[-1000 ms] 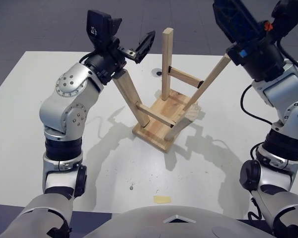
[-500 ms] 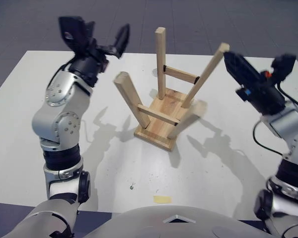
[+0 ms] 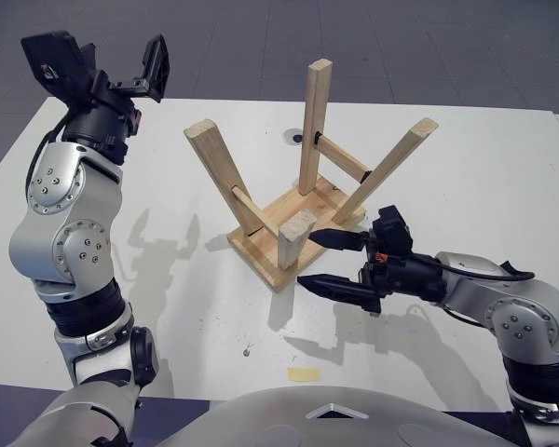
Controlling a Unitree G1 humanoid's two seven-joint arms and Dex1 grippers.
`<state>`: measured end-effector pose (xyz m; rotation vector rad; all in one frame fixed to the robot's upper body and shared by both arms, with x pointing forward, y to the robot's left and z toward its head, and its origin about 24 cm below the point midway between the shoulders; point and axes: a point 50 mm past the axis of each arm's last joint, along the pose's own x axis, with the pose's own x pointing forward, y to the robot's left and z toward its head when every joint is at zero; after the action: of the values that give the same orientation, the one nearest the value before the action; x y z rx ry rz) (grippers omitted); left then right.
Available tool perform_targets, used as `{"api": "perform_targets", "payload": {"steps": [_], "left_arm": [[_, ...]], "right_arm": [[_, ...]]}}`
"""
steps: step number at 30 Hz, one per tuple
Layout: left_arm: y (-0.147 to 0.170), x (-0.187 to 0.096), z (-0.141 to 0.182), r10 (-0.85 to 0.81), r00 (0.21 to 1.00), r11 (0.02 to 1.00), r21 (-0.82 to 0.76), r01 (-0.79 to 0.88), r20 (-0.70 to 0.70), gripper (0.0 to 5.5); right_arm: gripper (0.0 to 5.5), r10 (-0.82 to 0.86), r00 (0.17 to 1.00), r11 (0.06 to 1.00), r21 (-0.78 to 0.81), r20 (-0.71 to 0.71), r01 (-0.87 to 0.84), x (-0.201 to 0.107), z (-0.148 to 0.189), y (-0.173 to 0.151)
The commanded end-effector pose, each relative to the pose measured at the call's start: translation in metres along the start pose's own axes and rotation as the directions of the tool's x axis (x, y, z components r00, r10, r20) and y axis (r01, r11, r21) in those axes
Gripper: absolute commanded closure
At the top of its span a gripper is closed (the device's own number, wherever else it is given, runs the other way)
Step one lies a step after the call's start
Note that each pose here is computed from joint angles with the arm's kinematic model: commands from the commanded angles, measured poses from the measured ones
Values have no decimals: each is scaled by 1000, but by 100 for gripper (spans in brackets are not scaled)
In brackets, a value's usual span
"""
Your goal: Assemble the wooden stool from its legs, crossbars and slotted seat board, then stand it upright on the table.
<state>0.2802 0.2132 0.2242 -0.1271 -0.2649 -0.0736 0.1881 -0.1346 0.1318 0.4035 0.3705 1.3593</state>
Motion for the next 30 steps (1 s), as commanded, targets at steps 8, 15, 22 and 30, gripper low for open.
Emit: {"api": "perform_targets", "payload": {"steps": [8, 15, 22, 30], "left_arm": [[39, -26, -30, 158, 980, 980, 137, -141, -122, 12], [34, -21, -39, 100, 983, 989, 128, -80, -157, 12], [76, -45, -37, 185, 957, 961, 243, -129, -221, 12], [93, -79, -56, 62, 921, 968, 248, 39, -384, 12]], "right_arm": [[10, -563, 821, 822, -38, 97, 568, -54, 13, -95], [10, -311, 950, 941, -129, 33, 312, -30, 24, -105], [10, -93, 974, 995, -63, -208, 82, -58, 4, -65], [10, -41, 987, 999, -24, -154, 38, -42, -6, -41]]}}
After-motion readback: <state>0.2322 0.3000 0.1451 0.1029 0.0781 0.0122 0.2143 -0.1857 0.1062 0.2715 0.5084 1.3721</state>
